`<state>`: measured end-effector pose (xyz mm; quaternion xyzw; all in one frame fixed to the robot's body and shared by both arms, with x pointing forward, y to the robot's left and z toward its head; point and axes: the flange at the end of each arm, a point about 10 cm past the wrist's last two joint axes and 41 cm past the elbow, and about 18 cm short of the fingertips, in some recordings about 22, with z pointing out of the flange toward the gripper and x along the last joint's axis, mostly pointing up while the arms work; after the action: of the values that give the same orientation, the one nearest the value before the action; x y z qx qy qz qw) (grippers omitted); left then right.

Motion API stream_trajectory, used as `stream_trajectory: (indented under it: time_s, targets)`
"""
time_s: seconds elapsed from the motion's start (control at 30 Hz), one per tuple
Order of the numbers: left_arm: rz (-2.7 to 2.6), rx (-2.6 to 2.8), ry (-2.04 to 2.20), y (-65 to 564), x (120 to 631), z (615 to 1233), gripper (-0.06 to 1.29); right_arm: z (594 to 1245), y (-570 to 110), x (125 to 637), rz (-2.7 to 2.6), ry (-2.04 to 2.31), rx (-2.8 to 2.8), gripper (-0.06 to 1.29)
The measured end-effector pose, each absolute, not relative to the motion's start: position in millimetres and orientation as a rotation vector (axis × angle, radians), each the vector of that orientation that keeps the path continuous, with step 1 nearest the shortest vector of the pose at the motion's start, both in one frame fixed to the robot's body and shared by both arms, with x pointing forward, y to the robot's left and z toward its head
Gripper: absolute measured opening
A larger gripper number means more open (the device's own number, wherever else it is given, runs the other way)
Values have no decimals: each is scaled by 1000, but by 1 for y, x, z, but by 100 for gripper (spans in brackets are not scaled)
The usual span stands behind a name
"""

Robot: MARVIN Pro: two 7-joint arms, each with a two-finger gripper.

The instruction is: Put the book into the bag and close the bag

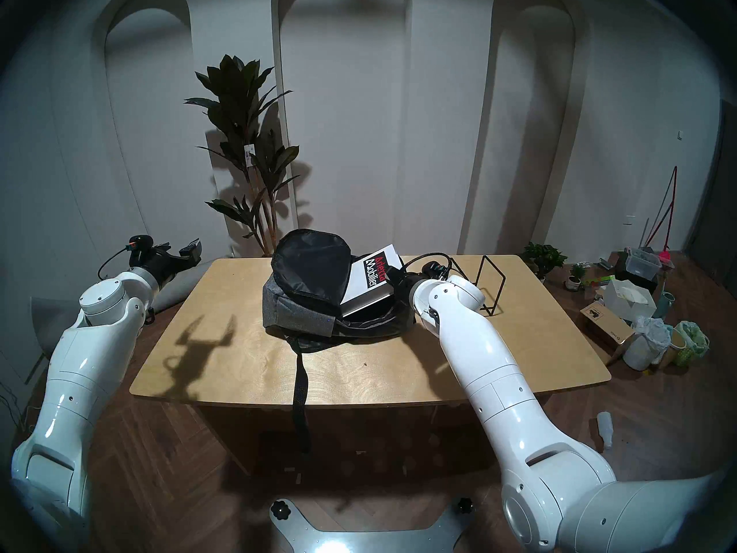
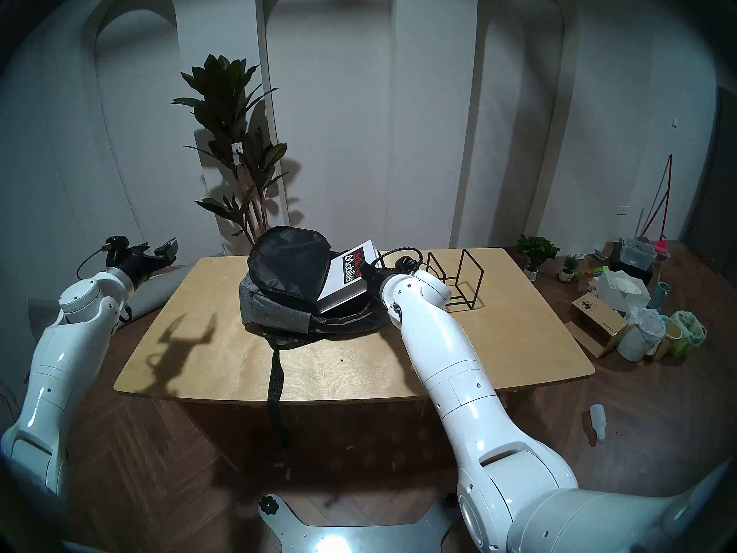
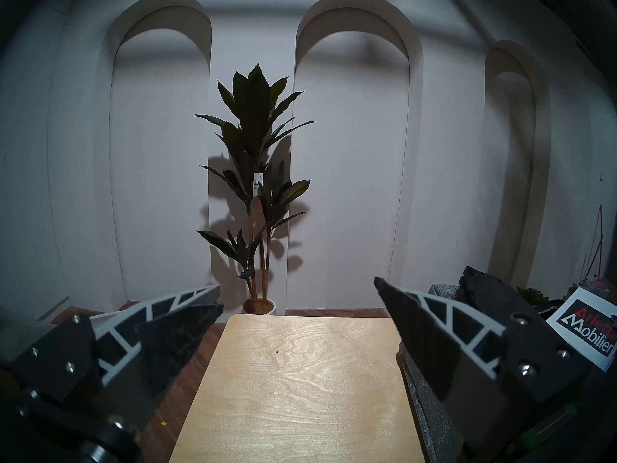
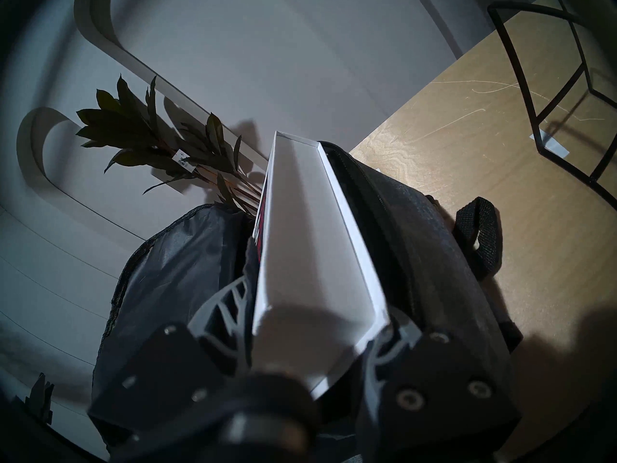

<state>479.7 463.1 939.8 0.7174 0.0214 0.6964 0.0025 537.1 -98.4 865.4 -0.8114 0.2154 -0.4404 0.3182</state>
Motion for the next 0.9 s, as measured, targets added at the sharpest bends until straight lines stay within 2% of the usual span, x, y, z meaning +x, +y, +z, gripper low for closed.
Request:
stream_trajectory:
  time_s: [0.47,0.5,0.57,0.6,0.63,0.9]
  targets:
    - [2178,2239,52,462,480,940,125,862,-91,533,-1067,549,-2208,42]
    - [2178,2238,50,461,480,940,125,861,-91,533,-1060,547,-2215,50]
    - [2177,2237,48,461,480,941,125,860,-90,532,-1051,546,-2223,103]
    - [2177,2236,48,461,480,941,125,860,-90,532,-1049,546,-2224,117]
    - [2177,2236,47,461,480,941,125,860,-90,532,-1045,545,-2226,121]
    - [2178,2230,44,461,481,942,125,870,-91,532,-1024,526,-2205,120]
